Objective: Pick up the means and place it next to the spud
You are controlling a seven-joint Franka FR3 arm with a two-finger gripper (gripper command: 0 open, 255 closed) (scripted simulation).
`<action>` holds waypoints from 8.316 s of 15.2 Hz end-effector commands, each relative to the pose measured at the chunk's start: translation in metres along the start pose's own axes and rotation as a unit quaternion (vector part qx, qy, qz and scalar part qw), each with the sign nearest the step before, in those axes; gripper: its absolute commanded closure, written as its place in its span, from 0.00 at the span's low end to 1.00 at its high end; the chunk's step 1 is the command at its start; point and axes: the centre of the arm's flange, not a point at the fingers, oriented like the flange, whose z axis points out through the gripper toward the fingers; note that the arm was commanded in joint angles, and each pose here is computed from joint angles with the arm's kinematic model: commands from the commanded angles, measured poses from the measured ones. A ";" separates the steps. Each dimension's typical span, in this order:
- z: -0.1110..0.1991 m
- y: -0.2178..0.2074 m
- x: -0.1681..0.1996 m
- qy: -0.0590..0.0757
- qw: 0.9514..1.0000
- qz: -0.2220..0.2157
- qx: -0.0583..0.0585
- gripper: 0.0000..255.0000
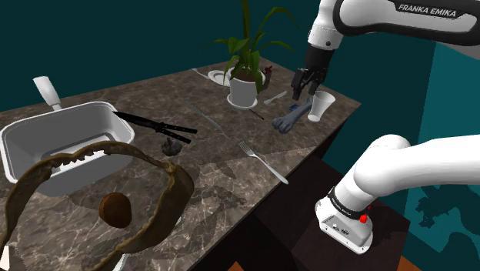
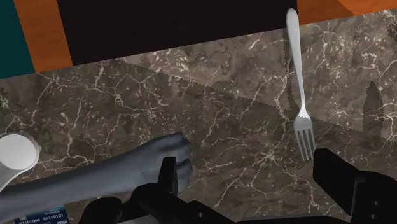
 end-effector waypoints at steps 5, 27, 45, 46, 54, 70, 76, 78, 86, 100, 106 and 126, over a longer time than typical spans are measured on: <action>0.021 -0.024 0.043 0.000 1.000 -0.009 -0.002 0.00; 0.136 -0.166 0.271 -0.002 0.998 -0.056 -0.014 0.00; 0.202 -0.199 0.320 -0.002 0.998 -0.067 -0.016 0.00; 0.202 -0.199 0.320 -0.002 0.998 -0.067 -0.016 0.00; 0.202 -0.199 0.320 -0.002 0.998 -0.067 -0.016 1.00; 0.139 -0.201 0.317 -0.002 0.998 -0.067 -0.016 1.00; 0.107 -0.202 0.315 -0.002 0.998 -0.067 -0.016 1.00; 0.097 -0.202 0.314 -0.002 0.998 -0.067 -0.016 1.00; 0.054 -0.203 0.312 -0.002 0.998 -0.067 -0.016 1.00; 0.063 -0.296 0.168 -0.002 0.998 -0.067 -0.016 1.00; 0.068 -0.339 0.102 -0.002 0.998 -0.067 -0.016 1.00; 0.133 -0.404 0.002 -0.002 0.998 -0.067 -0.016 1.00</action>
